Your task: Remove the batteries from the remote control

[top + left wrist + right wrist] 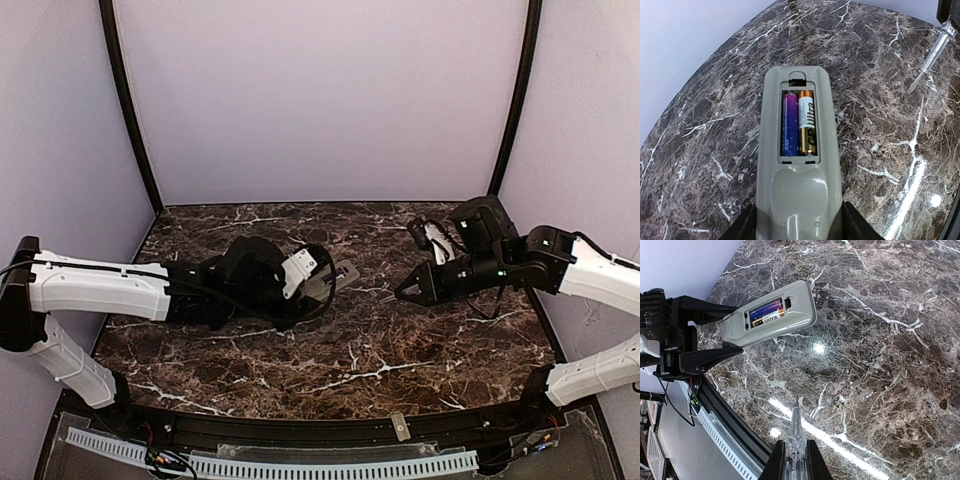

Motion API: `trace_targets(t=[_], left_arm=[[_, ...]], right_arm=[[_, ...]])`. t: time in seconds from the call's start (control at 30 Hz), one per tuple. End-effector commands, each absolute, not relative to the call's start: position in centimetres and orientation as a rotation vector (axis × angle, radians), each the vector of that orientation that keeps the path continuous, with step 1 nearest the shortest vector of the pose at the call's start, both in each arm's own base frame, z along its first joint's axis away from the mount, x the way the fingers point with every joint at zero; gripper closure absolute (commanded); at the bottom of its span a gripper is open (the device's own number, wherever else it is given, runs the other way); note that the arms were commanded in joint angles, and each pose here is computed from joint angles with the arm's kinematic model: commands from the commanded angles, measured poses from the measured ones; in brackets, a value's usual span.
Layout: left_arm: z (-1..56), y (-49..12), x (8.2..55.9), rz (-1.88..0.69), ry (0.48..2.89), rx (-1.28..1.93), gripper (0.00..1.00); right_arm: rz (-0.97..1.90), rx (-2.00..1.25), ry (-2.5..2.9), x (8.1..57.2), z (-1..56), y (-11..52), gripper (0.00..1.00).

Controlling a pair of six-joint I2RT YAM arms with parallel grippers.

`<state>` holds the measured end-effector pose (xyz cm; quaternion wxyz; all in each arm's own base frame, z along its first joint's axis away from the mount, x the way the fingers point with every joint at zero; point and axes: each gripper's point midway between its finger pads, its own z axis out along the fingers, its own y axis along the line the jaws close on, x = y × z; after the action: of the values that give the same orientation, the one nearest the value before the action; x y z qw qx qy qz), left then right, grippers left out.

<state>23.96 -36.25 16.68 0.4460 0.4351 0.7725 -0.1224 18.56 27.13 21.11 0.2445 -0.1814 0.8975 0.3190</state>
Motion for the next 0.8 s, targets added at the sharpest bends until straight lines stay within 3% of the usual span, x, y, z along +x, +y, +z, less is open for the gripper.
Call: trace_targets(t=[0.0,0.27,0.77], left_arm=[[19.5,-34.0,24.5,-0.176,1.942,1.034,1.0],[20.3,-34.1,23.1,-0.148,1.849,1.279,1.0],[19.6,-33.4,23.6,-0.051,1.733,1.302,1.0]], right_arm=[[0.929,-0.526,2.283,19.6,24.8,27.9,1.0],[1.001,-0.561,2.199,20.3,27.2,28.8,1.0],[1.065,-0.57,2.175,20.8,28.6,30.8,1.0]])
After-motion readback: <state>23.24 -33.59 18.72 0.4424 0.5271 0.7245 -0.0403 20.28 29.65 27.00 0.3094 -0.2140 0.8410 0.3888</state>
